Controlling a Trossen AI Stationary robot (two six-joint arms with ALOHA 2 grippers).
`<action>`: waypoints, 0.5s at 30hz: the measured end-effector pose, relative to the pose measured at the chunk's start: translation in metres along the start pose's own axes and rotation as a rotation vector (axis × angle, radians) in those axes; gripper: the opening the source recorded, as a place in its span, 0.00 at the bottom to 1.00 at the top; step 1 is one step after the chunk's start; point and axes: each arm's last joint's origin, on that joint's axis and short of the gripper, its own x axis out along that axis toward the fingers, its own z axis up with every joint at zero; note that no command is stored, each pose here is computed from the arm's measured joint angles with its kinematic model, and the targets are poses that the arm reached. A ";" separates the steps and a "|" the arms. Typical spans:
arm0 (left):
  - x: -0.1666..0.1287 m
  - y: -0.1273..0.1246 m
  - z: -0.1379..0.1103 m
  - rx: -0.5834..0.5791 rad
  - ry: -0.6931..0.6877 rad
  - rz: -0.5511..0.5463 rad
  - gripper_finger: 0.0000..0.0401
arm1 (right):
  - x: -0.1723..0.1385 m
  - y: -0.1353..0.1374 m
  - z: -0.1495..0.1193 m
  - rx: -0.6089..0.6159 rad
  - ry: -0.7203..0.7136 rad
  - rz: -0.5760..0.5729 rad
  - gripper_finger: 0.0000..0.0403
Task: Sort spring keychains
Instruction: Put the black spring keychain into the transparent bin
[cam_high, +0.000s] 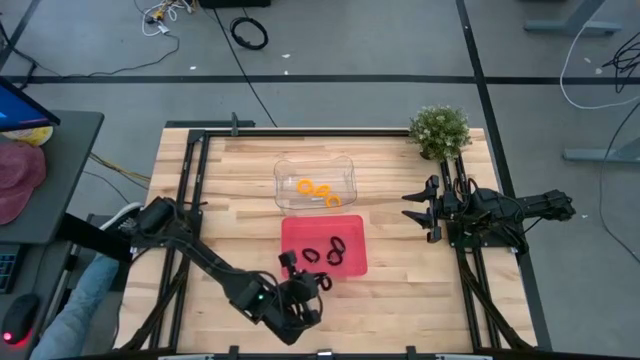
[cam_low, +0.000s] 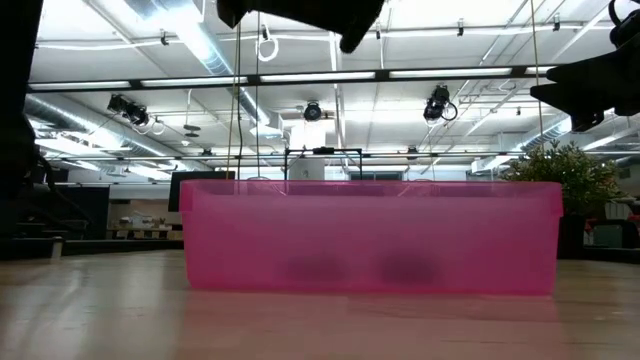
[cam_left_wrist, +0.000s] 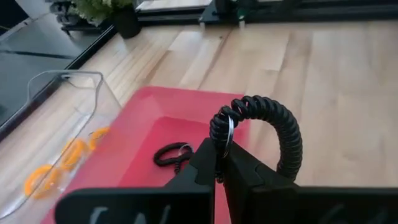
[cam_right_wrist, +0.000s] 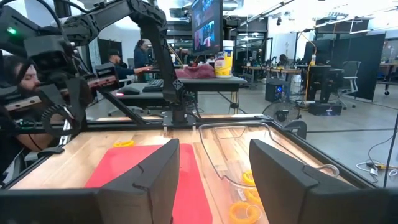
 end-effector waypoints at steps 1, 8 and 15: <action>0.002 0.002 0.000 0.006 0.008 0.005 0.02 | 0.000 0.000 0.000 0.000 0.000 0.000 0.49; 0.023 0.021 0.001 0.076 0.085 0.071 0.02 | 0.000 0.000 0.000 0.000 0.000 0.000 0.49; 0.038 0.041 -0.002 0.212 0.164 0.159 0.02 | 0.000 0.000 0.000 0.000 0.000 0.000 0.49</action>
